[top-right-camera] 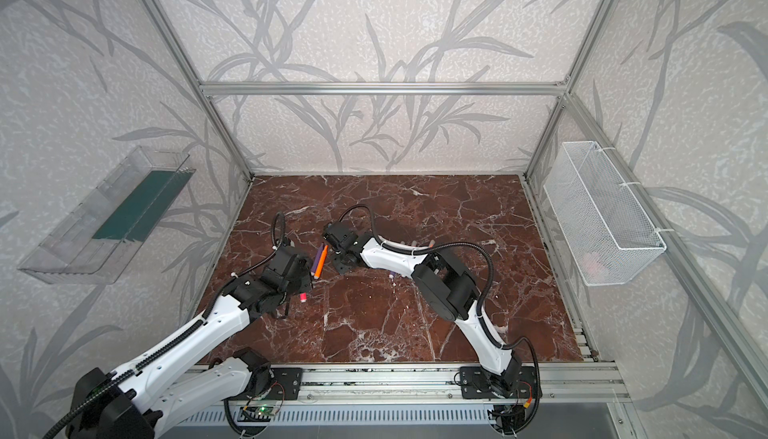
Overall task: Insert the pens into the pen caps
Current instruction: 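Lift the pink marker with the left gripper while the right moves over the caps, then grasp a white cap with the right gripper and lift it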
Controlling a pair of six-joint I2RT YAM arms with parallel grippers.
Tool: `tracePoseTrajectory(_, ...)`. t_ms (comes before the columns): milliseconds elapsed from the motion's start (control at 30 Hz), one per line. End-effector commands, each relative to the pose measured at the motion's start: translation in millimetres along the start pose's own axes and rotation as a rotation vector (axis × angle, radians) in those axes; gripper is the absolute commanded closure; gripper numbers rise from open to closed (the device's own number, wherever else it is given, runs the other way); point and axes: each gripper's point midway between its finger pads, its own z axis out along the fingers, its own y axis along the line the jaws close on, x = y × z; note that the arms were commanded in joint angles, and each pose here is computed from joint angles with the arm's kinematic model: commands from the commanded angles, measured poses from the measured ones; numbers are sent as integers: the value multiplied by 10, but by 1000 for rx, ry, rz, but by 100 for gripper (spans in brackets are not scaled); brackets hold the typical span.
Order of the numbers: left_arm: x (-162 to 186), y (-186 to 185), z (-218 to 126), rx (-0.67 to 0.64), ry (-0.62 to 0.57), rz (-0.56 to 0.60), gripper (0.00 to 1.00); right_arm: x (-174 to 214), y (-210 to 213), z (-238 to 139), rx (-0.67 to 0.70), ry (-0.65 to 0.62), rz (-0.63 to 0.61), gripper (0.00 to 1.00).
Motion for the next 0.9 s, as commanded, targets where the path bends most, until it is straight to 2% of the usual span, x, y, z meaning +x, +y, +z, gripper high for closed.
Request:
tracePoseTrajectory(0,54,81,23,-31,12,-12,100,39,-173,17,70,51,-57,52)
tracePoseTrajectory(233,54,57,17,-17,15,-10,100,41,-245,143,126,81,-102,52)
tracePoseTrajectory(433,50,46,23,-14,15,-11,100,13,-185,245,100,92,-130,52)
tracePoseTrajectory(867,45,30,27,-5,14,-13,100,60,-239,322,105,137,-86,61)
